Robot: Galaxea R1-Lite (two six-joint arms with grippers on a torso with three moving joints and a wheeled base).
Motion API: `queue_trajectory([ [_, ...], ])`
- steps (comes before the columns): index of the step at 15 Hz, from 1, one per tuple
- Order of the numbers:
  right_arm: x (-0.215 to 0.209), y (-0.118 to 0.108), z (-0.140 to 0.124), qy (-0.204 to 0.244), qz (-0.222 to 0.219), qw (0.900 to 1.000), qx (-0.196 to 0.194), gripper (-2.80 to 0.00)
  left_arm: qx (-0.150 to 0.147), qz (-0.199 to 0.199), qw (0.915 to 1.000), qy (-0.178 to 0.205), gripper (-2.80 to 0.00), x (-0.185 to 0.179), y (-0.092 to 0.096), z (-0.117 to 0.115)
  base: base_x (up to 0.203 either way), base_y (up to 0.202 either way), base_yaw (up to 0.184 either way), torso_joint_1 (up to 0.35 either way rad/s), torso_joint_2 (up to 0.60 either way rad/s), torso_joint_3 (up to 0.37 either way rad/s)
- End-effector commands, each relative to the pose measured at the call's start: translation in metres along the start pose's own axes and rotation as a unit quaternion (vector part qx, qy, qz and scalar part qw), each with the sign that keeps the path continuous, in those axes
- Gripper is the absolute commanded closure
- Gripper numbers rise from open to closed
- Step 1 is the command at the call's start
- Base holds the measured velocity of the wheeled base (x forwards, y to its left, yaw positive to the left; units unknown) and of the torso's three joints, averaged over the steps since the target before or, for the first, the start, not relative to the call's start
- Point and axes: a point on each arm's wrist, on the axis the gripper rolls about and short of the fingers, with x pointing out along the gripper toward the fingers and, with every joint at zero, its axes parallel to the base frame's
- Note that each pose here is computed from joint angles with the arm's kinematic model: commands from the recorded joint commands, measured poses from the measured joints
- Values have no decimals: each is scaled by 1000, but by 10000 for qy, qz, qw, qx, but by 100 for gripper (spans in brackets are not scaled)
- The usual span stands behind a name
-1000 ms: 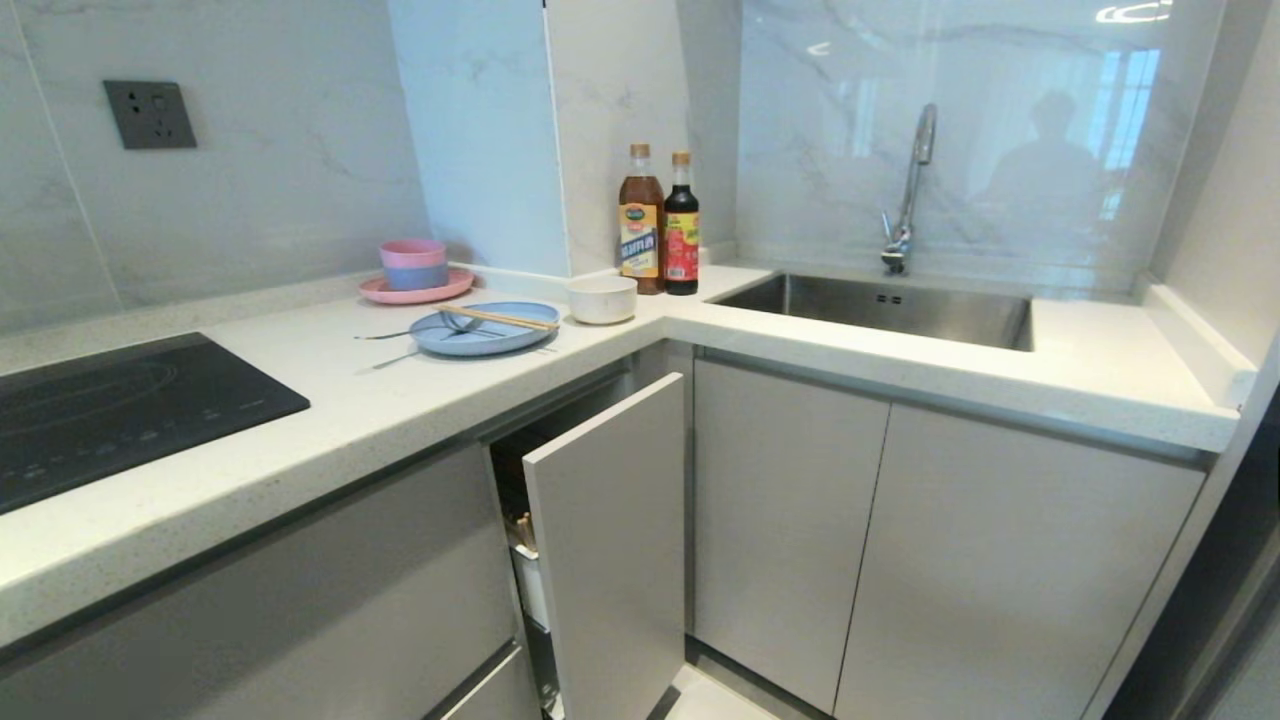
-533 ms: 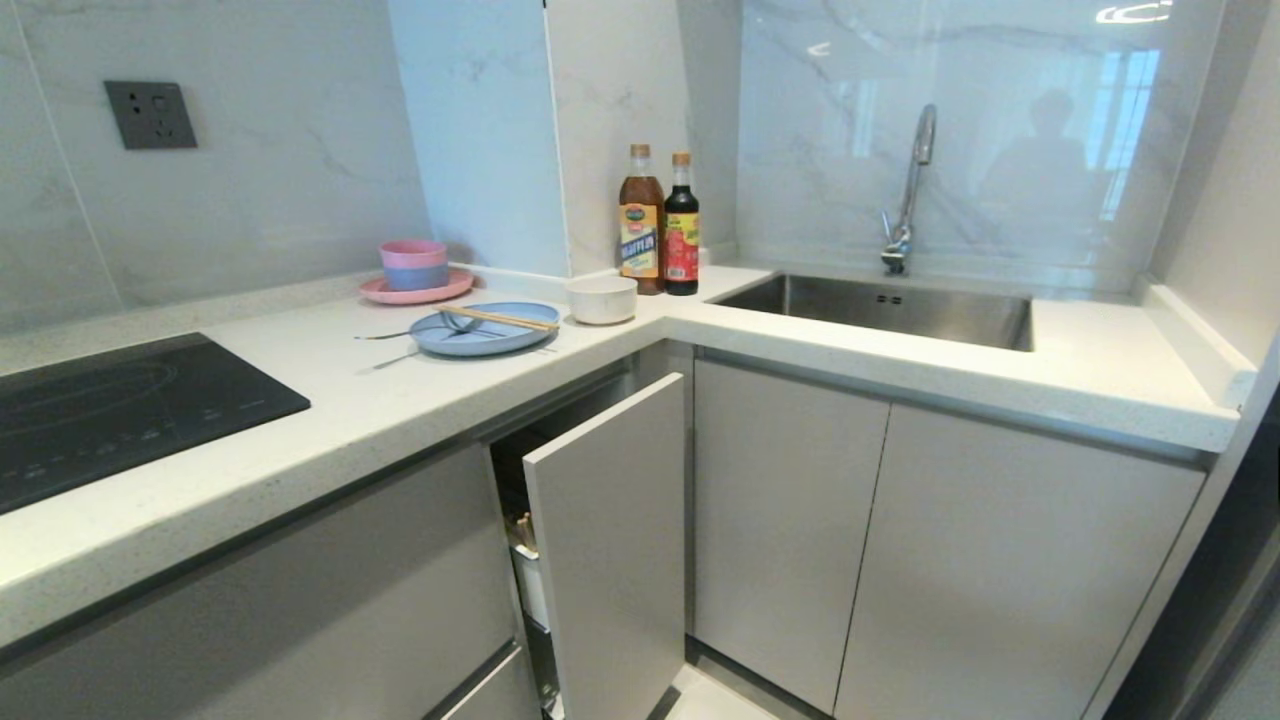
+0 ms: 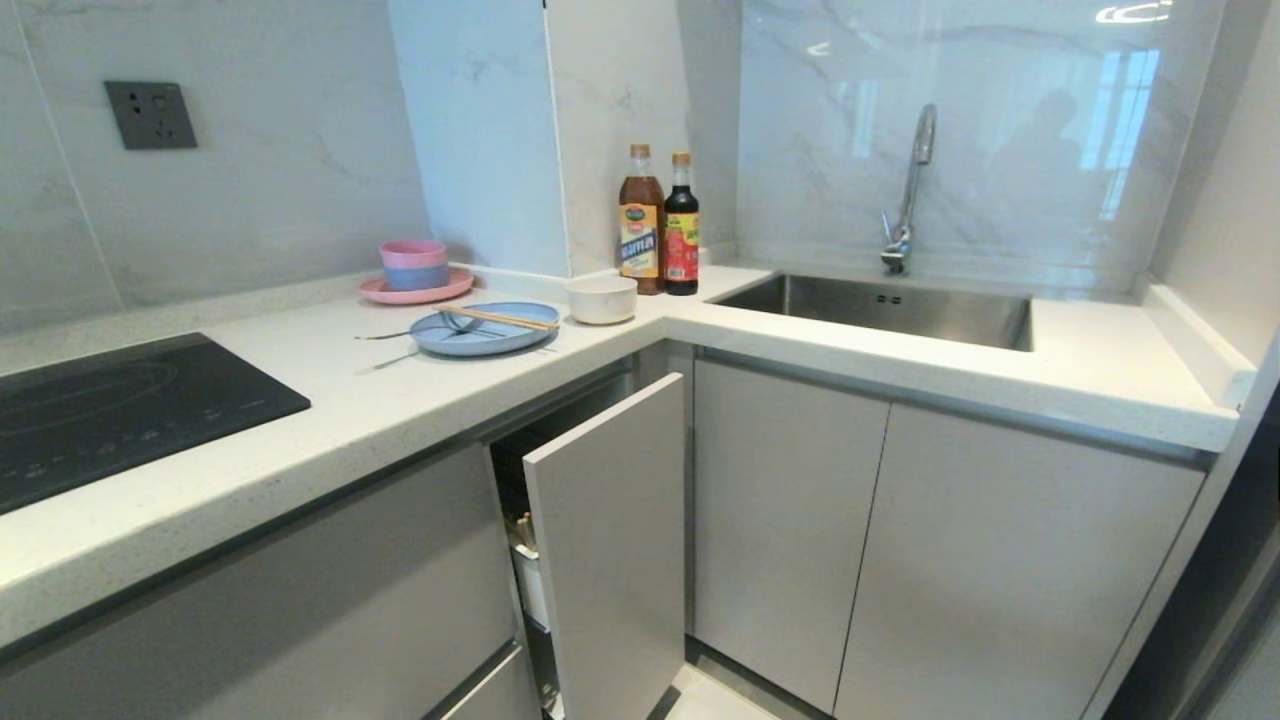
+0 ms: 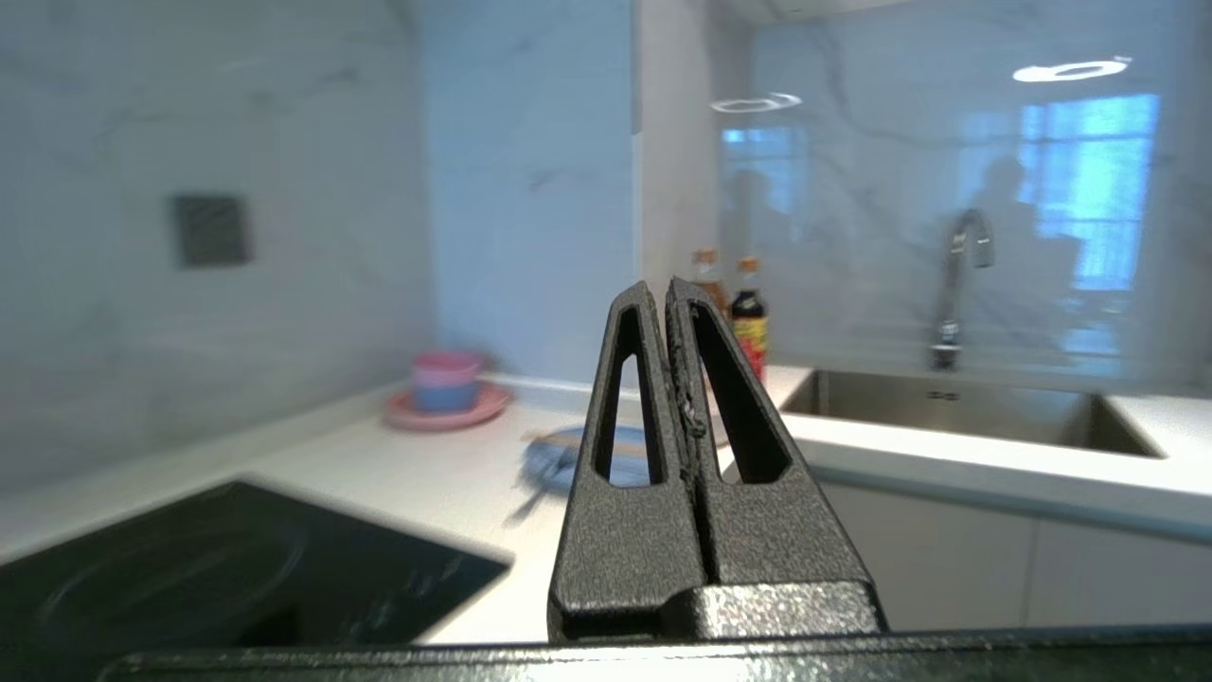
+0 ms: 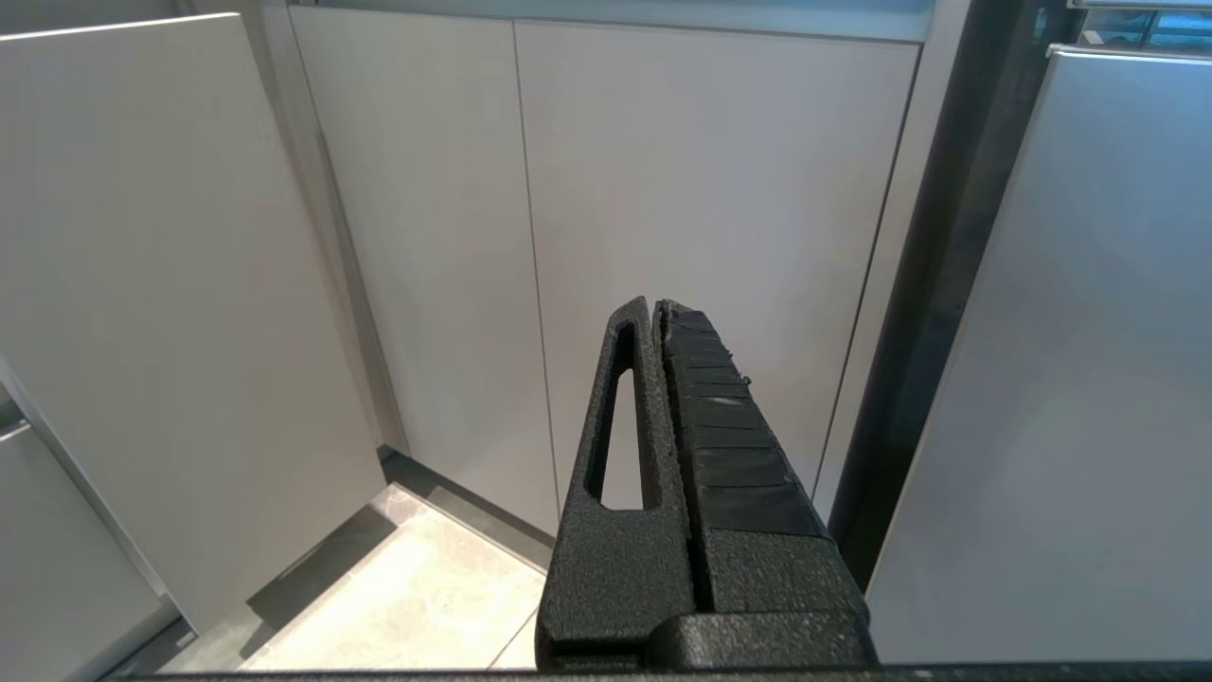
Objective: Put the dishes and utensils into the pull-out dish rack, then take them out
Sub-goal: Open the cupboard
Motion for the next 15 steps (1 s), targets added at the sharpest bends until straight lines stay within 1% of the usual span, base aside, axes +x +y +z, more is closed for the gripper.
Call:
queue_trajectory([
  [1,0,0,0,10,0,10000,-1,0,-119,-138,9977,651,0,76,5,-5,0,0,0,0,0,0],
  [3,0,0,0,10,0,10000,-1,0,-326,-307,9924,1143,0,119,6,-12,0,0,0,0,0,0],
  [4,0,0,0,10,0,10000,-1,0,-421,-472,9870,1480,0,138,4,-18,0,0,0,0,0,0],
  [5,0,0,0,10,0,10000,-1,0,-511,-750,9777,1893,0,157,-1,-27,0,0,0,0,0,0],
  [6,0,0,0,10,7,10000,-1,0,-573,-1035,9650,2340,0,175,-8,-39,0,0,0,0,0,0],
  [7,0,0,0,10,0,10000,-1,0,-605,-1261,9527,2697,0,189,-15,-50,0,0,0,0,0,0],
  [9,0,0,0,10,0,10000,-1,0,-580,-1545,9258,3400,0,219,-27,-83,0,0,0,0,0,0],
  [10,0,0,0,10,0,10000,-1,0,-534,-1635,9101,3769,0,234,-33,-103,0,0,0,0,0,0],
  [12,0,0,0,10,0,10000,-1,0,-484,-1694,8846,4318,0,259,-41,-140,0,0,0,0,0,0],
  [15,0,0,0,10,0,10000,-1,0,-451,-1666,8537,4913,0,291,-50,-191,0,0,0,0,0,0],
])
